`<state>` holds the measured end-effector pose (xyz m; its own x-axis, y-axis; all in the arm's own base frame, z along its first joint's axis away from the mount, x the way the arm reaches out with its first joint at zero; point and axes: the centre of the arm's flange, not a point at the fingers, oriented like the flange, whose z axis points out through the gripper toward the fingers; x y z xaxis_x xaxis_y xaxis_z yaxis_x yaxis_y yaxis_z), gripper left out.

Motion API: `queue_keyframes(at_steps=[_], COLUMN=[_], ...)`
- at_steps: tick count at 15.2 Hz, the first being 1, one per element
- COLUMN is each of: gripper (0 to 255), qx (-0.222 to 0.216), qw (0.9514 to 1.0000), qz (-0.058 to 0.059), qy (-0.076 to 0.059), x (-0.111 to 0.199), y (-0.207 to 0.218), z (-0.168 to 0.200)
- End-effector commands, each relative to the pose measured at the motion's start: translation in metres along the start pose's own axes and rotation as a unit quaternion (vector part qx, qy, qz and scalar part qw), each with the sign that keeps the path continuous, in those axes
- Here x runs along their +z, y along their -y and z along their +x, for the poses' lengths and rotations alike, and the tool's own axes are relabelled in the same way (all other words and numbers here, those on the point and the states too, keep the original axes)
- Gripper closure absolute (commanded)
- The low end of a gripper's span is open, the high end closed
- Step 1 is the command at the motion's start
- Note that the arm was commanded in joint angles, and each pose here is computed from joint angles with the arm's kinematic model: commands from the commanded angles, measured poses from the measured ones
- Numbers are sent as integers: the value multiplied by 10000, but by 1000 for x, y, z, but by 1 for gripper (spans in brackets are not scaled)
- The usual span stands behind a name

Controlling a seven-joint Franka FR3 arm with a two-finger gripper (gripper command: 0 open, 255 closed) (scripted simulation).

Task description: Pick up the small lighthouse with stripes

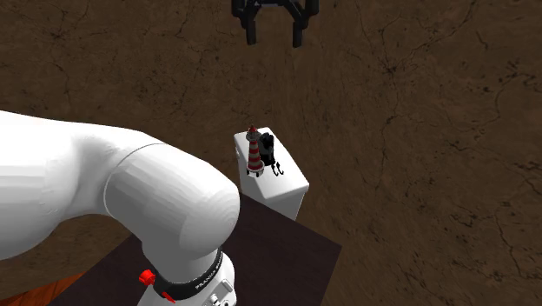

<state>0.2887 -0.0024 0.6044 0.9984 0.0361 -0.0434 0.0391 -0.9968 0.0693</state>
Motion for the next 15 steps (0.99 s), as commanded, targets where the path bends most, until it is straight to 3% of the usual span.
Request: queue_keyframes(at_steps=[1, 8, 15], gripper=[0, 0, 0], qx=[0, -678, -1353], qw=[10000, 9974, 9895], qz=[0, 207, 412], qy=[0, -157, -313], x=[0, 74, 146], y=[0, 17, 42], z=[0, 46, 91])
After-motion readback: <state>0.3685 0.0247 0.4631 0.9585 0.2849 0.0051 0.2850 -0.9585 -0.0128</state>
